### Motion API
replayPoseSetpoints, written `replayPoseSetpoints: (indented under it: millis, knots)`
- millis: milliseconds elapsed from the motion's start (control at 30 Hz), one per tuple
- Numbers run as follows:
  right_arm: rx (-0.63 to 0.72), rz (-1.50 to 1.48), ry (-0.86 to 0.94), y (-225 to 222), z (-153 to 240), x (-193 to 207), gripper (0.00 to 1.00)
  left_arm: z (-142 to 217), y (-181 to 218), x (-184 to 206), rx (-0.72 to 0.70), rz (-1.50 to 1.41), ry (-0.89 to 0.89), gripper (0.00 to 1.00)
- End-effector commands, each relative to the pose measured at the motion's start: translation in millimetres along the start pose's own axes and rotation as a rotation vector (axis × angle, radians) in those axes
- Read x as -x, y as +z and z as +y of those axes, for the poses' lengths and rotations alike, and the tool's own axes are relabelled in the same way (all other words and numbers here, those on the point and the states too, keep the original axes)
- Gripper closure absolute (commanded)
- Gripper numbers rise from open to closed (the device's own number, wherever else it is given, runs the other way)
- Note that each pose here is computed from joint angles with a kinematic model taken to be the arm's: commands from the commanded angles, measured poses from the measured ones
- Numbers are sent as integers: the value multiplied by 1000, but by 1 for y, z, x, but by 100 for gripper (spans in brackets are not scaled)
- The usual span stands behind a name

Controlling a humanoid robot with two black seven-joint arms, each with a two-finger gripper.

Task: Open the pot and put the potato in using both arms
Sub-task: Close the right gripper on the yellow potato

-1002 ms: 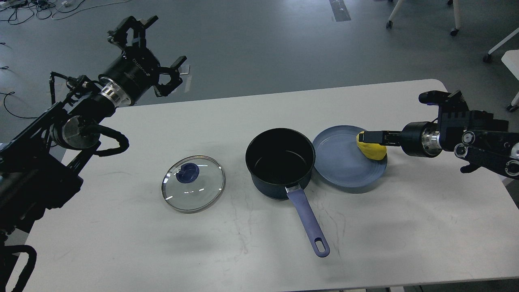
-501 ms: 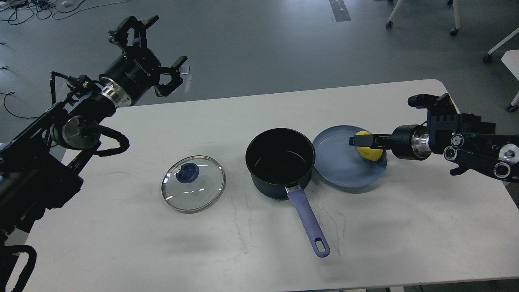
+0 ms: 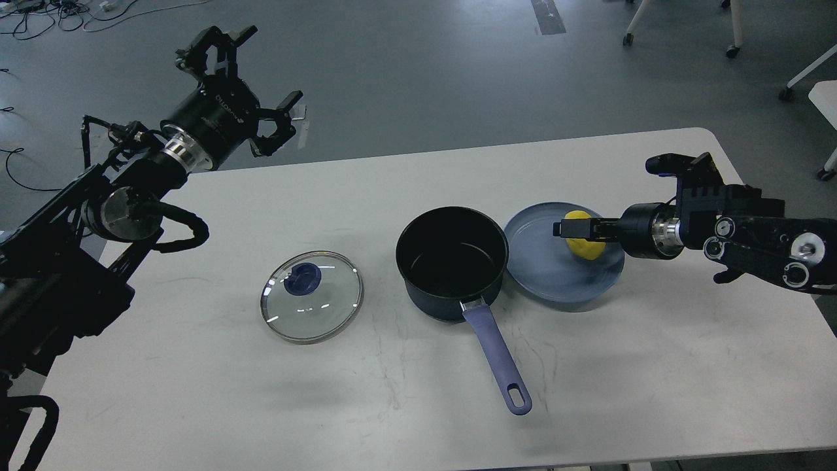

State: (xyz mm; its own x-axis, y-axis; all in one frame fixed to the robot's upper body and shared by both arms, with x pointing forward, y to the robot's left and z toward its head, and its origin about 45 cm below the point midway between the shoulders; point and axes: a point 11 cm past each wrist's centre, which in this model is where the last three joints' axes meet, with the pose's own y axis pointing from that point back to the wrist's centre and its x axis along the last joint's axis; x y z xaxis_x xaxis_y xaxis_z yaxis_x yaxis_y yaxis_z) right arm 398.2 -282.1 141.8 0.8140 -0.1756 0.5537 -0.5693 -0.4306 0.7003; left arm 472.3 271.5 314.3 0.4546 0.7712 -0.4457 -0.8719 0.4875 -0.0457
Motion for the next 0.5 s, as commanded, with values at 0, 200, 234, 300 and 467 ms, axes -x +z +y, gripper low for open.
replayPoseSetpoints:
  millis: [0, 200, 234, 300, 467]
  knots:
    - [0, -1, -1, 0, 0, 1, 3, 1, 0, -1, -1, -1, 0, 0]
    - [1, 1, -3, 0, 0, 1, 3, 1, 0, -1, -1, -1, 0, 0]
    - [4, 1, -3, 1, 0, 1, 3, 1, 0, -1, -1, -1, 0, 0]
    - [6, 3, -6, 2, 0, 1, 4, 1, 0, -1, -1, -1, 0, 0]
    - [12, 2, -5, 4, 1, 1, 4, 1, 0, -1, -1, -1, 2, 0]
